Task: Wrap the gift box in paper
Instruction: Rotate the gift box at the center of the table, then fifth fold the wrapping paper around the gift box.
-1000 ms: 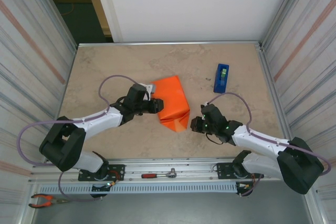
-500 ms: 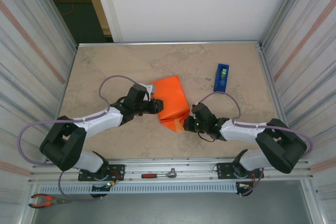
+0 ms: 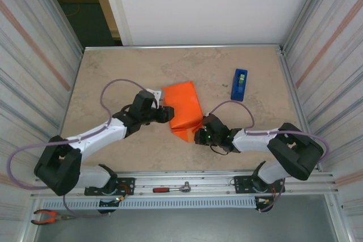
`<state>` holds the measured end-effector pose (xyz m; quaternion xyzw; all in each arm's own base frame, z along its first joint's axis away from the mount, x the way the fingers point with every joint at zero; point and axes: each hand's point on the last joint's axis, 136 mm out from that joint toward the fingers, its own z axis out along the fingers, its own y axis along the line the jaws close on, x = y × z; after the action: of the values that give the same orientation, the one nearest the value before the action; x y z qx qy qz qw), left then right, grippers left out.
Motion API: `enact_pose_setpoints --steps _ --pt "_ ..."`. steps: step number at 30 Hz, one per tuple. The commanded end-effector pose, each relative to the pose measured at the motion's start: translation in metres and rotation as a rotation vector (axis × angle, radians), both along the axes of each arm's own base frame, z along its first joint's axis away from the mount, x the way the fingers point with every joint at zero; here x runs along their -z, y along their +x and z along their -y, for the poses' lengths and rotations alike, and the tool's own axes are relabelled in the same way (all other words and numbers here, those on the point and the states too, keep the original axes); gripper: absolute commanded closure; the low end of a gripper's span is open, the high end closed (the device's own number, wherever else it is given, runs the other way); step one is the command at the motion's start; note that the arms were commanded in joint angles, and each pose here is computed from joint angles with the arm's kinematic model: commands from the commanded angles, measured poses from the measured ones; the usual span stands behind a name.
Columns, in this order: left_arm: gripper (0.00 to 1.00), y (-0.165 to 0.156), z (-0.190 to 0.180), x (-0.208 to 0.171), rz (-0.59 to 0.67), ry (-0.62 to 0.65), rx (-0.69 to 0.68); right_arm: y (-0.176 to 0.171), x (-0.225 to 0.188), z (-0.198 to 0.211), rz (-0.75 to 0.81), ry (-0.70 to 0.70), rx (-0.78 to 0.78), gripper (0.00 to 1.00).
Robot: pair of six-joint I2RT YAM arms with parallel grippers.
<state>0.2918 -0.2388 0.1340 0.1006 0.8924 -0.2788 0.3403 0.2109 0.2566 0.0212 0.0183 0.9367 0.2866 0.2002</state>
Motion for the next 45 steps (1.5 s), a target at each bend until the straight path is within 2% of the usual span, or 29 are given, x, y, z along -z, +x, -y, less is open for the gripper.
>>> enact_pose_setpoints --steps 1,5,12,16,28,39,43,45 --pt "0.41 0.001 -0.015 -0.017 0.068 0.027 -0.031 0.000 -0.017 0.001 0.038 -0.040 0.005 1.00" --pt "0.27 -0.005 -0.030 -0.018 0.074 0.020 -0.075 0.004 -0.021 0.013 0.064 -0.080 0.038 1.00" --pt "0.13 -0.019 -0.051 -0.006 0.035 0.048 -0.122 0.019 -0.025 0.011 0.086 -0.083 0.078 1.00" --pt "0.02 -0.027 -0.058 0.001 0.009 0.044 -0.146 0.032 -0.028 0.002 0.115 -0.072 0.096 1.00" --pt "0.01 -0.034 -0.071 0.008 0.002 0.076 -0.180 0.051 -0.021 -0.015 0.128 -0.066 0.136 1.00" --pt "0.01 -0.036 -0.075 0.015 -0.007 0.083 -0.189 0.026 -0.047 -0.013 0.158 -0.086 0.116 1.00" --pt "0.01 -0.038 -0.076 0.017 -0.010 0.081 -0.192 0.018 -0.048 -0.017 0.158 -0.089 0.100 0.87" --pt "0.01 -0.038 -0.076 0.019 -0.014 0.082 -0.190 0.016 -0.046 -0.023 0.155 -0.090 0.085 0.88"
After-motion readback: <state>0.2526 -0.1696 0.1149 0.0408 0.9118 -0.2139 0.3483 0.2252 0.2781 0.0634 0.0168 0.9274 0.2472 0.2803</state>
